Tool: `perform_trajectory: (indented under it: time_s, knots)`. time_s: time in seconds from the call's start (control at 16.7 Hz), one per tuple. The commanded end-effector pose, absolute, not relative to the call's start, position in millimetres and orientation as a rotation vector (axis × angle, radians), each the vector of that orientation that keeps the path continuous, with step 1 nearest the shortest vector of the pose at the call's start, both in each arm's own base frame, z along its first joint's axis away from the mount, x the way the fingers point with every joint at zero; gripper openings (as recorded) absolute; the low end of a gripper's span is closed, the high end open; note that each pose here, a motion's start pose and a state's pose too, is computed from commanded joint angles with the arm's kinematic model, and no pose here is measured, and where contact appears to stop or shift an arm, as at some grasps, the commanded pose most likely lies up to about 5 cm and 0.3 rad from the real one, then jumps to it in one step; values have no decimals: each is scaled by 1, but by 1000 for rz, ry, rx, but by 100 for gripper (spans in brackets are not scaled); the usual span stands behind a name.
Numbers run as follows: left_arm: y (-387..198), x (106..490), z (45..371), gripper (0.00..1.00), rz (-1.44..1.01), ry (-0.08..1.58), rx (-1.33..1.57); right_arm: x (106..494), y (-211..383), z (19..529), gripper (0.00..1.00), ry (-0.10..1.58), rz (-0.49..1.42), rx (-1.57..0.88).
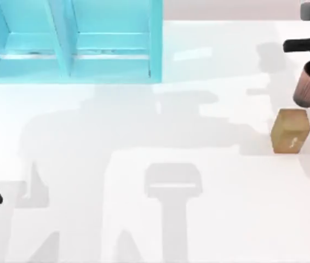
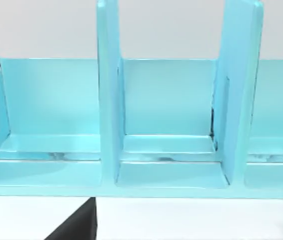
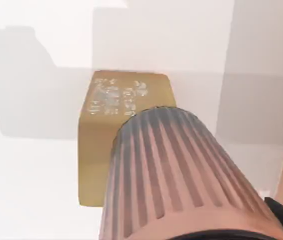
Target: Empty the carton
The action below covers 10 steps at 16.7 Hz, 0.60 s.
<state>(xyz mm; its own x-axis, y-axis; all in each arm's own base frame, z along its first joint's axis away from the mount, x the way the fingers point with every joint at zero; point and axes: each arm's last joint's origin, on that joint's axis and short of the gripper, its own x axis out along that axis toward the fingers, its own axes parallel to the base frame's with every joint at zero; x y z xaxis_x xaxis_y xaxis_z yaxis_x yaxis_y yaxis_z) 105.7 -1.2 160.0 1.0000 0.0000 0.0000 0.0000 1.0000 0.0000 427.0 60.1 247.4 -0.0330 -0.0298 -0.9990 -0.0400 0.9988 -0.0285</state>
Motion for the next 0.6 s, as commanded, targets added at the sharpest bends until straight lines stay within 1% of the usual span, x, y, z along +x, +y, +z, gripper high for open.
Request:
perform_trajectory:
  time_s: [0.3, 0.42, 0.6]
  knots:
    - [-1, 106, 160, 100, 0, 0, 0, 405, 182, 226, 0, 1585, -7, -60]
    - [-1, 106, 160, 100, 0, 0, 0, 392, 215, 219, 0, 1580, -17, -57]
    - [-1, 106, 160, 100, 0, 0, 0, 378, 244, 207, 0, 1586, -44, -56]
